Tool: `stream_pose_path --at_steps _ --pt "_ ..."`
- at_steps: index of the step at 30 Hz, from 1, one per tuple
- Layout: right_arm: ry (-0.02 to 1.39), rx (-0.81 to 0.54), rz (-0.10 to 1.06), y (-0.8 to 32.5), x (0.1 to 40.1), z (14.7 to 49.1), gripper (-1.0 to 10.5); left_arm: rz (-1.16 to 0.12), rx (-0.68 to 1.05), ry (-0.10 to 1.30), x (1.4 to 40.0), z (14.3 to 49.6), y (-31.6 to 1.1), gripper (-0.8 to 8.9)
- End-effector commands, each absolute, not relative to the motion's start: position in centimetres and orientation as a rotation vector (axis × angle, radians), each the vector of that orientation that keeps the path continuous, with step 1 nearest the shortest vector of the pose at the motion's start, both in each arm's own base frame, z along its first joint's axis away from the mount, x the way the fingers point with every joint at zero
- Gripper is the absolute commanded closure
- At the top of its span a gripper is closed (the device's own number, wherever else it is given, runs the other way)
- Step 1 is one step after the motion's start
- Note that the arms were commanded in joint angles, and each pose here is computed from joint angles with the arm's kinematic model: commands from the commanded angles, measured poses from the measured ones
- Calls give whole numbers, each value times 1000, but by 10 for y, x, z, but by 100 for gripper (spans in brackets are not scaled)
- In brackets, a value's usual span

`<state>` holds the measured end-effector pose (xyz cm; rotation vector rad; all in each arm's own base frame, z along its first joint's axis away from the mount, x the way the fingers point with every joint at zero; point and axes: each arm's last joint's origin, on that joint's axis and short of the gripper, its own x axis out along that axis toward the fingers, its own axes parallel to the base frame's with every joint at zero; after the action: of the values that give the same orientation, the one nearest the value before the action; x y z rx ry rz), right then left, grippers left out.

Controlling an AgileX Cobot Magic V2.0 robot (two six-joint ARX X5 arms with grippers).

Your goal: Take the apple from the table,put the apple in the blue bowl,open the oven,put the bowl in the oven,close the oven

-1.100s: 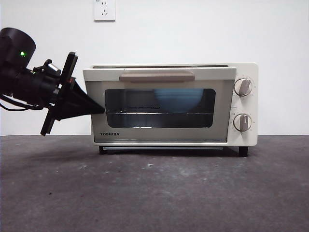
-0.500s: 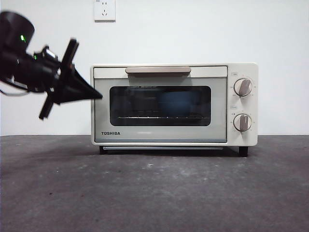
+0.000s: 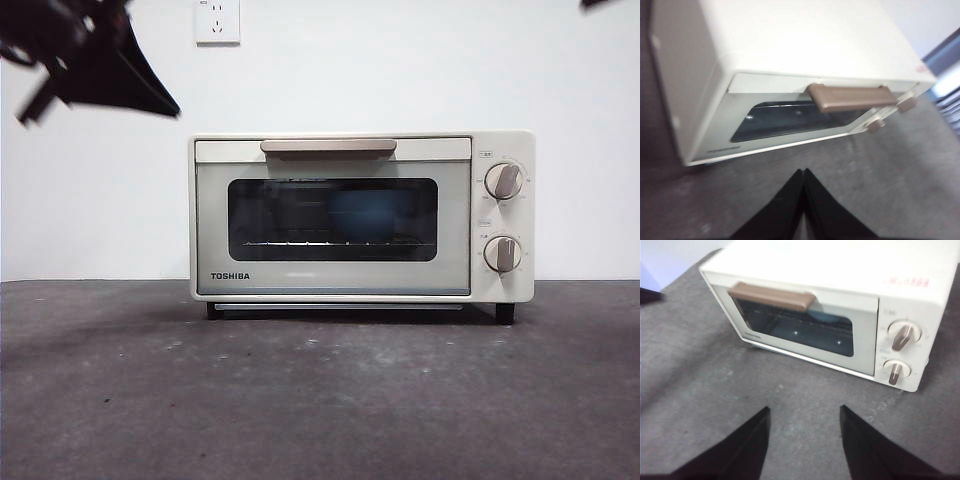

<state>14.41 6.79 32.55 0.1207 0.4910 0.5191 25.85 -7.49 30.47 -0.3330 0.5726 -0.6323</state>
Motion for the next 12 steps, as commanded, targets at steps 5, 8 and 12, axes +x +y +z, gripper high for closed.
stream_pose_path --at_steps 5,8,12 --pt "340 140 604 75 153 283 929 -622 -182 418 212 344 -86 806" --pt "308 151 605 75 155 271 942 -592 -160 405 199 346 -90 806" --pt "301 132 609 75 155 265 942 -572 -140 425 188 335 -93 806"
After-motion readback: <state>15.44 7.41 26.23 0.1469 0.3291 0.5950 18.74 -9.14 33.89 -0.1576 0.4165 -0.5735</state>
